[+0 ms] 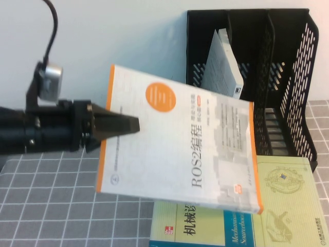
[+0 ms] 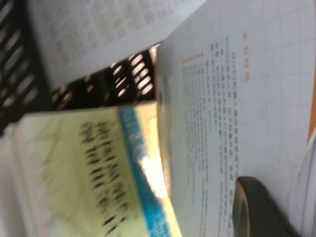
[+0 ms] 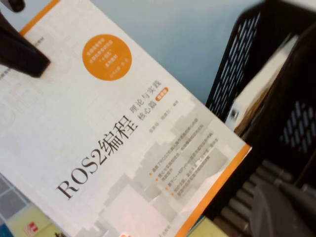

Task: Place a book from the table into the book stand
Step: Place the book on the book shelf

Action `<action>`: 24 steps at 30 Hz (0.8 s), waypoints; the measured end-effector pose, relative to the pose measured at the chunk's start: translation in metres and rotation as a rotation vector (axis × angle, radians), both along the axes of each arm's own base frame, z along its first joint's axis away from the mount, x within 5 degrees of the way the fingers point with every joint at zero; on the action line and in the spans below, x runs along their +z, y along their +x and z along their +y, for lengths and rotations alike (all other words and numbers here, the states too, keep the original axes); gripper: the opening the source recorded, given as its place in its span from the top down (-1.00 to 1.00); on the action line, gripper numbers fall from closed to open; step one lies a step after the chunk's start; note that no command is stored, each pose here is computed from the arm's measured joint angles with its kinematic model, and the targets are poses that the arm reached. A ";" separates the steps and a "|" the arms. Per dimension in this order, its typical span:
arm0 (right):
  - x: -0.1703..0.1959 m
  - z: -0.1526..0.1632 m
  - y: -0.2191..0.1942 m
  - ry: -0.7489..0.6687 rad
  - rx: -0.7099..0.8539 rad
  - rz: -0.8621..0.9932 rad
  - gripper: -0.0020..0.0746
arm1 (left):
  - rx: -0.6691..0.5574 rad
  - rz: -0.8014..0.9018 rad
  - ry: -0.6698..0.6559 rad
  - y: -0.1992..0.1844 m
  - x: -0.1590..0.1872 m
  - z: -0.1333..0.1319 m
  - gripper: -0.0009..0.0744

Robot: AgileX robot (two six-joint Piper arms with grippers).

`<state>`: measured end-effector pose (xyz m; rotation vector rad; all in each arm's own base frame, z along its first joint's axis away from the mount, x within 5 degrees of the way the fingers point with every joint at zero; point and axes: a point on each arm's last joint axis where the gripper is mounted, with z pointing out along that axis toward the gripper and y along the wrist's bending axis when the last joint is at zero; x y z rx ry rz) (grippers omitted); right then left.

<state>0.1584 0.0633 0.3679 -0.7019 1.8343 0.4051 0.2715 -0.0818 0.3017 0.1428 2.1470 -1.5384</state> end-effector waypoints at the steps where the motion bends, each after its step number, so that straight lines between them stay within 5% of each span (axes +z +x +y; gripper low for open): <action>1: 0.007 -0.001 -0.009 0.003 -0.002 -0.043 0.95 | -0.004 -0.027 0.004 0.000 0.010 0.000 0.70; 11: 0.046 -0.018 -0.096 -0.012 -0.071 -0.407 0.95 | -0.028 -0.275 -0.017 -0.006 0.115 -0.001 0.70; 24: 0.055 -0.029 -0.160 0.101 -0.140 -0.582 0.95 | 0.174 -0.404 -0.045 0.002 0.212 -0.001 0.70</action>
